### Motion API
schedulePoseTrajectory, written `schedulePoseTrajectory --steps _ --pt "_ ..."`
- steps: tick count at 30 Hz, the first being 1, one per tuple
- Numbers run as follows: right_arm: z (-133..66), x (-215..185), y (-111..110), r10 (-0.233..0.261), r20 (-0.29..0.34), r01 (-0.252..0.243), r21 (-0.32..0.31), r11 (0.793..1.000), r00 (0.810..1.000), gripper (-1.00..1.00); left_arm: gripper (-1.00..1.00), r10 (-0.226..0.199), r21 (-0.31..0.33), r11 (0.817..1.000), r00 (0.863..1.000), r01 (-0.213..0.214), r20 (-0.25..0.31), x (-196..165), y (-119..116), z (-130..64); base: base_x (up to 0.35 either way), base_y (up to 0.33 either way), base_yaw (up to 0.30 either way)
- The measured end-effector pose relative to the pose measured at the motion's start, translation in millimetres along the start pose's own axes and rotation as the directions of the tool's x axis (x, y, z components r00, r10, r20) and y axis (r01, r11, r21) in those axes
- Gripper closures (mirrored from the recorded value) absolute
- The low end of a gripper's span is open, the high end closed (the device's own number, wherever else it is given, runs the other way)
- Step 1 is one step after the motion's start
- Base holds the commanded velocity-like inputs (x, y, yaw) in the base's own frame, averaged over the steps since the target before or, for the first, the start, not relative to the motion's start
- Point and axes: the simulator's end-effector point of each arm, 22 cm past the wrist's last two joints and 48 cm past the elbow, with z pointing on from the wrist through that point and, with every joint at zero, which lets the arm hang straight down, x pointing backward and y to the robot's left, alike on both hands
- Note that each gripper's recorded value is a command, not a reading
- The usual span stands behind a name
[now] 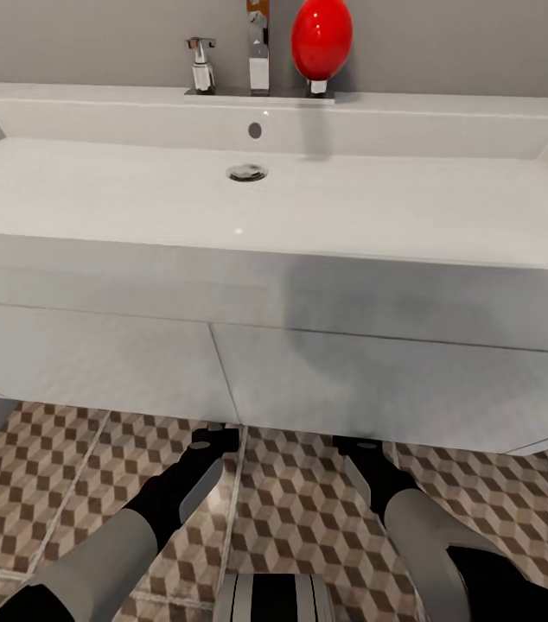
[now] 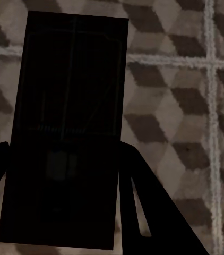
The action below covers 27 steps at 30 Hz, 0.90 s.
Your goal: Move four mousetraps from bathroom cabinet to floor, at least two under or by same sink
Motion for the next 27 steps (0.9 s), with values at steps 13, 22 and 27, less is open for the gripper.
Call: schedulePoseTrajectory --steps 13,22,27 --pt "0.5 0 -1 0.005 0.000 -0.005 0.003 1.000 1.000 1.00 1.00 -0.001 -0.005 1.000 1.000 0.001 0.000 0 0 0.0 0.001 0.000 0.000" --pt "0.5 0 -2 0.006 0.000 -0.006 0.006 1.000 1.000 1.00 1.00 0.000 -0.004 1.000 1.000 0.000 0.007 -6 0 0.3 0.000 0.000 0.000" --pt "0.5 0 -2 0.006 0.000 -0.006 0.006 1.000 1.000 1.00 1.00 0.000 0.000 1.000 1.000 0.000 0.027 -21 -2 0.6 0.000 0.000 0.000"
